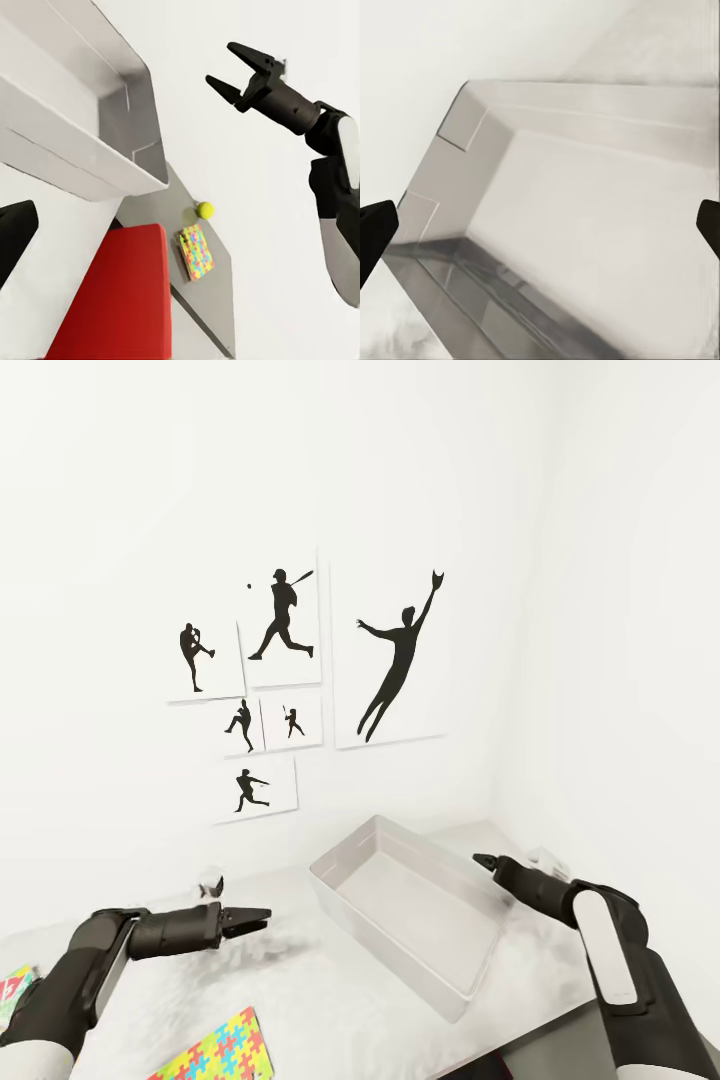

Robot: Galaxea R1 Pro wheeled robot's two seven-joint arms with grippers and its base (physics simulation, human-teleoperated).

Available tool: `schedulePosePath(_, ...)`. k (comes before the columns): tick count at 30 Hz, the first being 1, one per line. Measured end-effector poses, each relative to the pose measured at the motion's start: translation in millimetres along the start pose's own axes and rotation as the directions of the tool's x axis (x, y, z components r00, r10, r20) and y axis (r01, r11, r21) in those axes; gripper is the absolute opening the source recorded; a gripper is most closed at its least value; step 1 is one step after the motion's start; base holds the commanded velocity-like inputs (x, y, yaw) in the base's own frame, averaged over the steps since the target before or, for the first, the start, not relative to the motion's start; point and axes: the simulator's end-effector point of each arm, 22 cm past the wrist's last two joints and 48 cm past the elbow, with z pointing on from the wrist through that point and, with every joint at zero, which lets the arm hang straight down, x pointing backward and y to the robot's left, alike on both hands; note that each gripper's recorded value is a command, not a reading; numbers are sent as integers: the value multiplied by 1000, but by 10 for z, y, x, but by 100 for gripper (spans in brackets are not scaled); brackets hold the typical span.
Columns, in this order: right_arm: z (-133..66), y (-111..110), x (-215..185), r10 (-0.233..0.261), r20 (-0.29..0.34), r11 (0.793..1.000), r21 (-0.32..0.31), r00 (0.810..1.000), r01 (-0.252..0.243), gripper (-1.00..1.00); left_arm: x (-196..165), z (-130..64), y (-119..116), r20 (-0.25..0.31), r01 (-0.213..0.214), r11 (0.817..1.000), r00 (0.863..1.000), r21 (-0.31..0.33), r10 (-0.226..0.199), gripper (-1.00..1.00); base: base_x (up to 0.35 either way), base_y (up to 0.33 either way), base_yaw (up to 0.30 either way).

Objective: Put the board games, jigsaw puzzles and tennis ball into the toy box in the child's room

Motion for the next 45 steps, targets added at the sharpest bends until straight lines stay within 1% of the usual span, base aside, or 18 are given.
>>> schedulePosePath(1, -4, -52, 7, -1, -5, 1000, 21, 1000, 1, 100, -153, 54, -18, 9, -26, 999, 1000, -23, 26, 100, 0, 0, 0)
schedulePosePath(4, -14, -130, 14, 0, -11, 999, 55, 1000, 1, 100, -434, 124, -69, 25, -66, 996, 997, -60, 68, 100, 0, 0, 0)
schedulePosePath(6, -33, -178, 10, -2, -14, 997, 78, 1000, 3, 100, -655, 197, -100, 37, -95, 991, 994, -99, 99, 100, 0, 0, 0)
schedulePosePath(8, -39, -188, 8, -3, -16, 996, 84, 1000, 4, 100, -711, 223, -99, 39, -101, 988, 994, -114, 106, 100, 0, 0, 0)
schedulePosePath(9, -50, -203, 5, -5, -18, 996, 93, 1000, 7, 100, -791, 287, -87, 44, -108, 984, 992, -142, 116, 100, 0, 0, 0)
schedulePosePath(13, -72, -224, -9, -10, -17, 994, 107, 1000, 11, 100, -970, 460, -91, 52, -126, 972, 989, -199, 139, 100, 0, 0, 0)
schedulePosePath(16, -88, -233, -26, -13, -14, 993, 116, 1000, 15, 100, -1131, 606, -118, 59, -143, 959, 985, -244, 161, 100, 0, 0, 0)
schedulePosePath(19, -105, -239, -47, -18, -10, 992, 125, 1000, 19, 100, -1253, 742, -101, 62, -148, 942, 983, -300, 174, 100, 0, 0, 0)
schedulePosePath(20, -110, -243, -53, -19, -9, 992, 128, 1000, 20, 100, -1279, 781, -79, 62, -147, 936, 983, -321, 175, 100, 0, 0, 0)
schedulePosePath(21, -118, -258, -61, -20, -7, 990, 137, 1000, 21, 100, -1308, 850, -21, 59, -142, 921, 983, -363, 175, 100, 0, 0, 0)
schedulePosePath(22, -121, -266, -63, -21, -6, 990, 142, 1000, 22, 100, -1316, 885, 13, 58, -139, 912, 983, -385, 174, 100, 0, 0, 0)
schedulePosePath(28, -138, -343, -68, -25, -6, 983, 182, 1000, 25, 100, -1298, 1100, 173, 48, -118, 861, 986, -494, 162, 100, 0, 0, 0)
schedulePosePath(30, -150, -401, -67, -27, -7, 977, 211, 1000, 27, 100, -1236, 1211, 291, 38, -102, 824, 988, -558, 147, 100, 0, 0, 0)
schedulePosePath(35, -160, -458, -57, -28, -10, 970, 242, 1000, 30, 100, -1126, 1273, 478, 23, -80, 775, 992, -626, 120, 100, 0, 0, 0)
schedulePosePath(36, -166, -484, -51, -28, -13, 966, 255, 1000, 31, 100, -1087, 1299, 548, 20, -76, 761, 993, -644, 116, 100, 0, 0, 0)
schedulePosePath(40, -184, -553, -23, -29, -25, 957, 288, 999, 35, 100, -1015, 1302, 721, 20, -71, 737, 993, -672, 114, 100, 0, 0, 0)
schedulePosePath(41, -193, -589, -6, -29, -32, 951, 307, 999, 37, 100, -961, 1318, 799, 17, -68, 730, 994, -680, 109, 100, 0, 0, 0)
schedulePosePath(45, -217, -666, 23, -26, -40, 936, 349, 999, 38, 100, -829, 1356, 929, 7, -60, 724, 996, -687, 90, 100, 0, 0, 0)
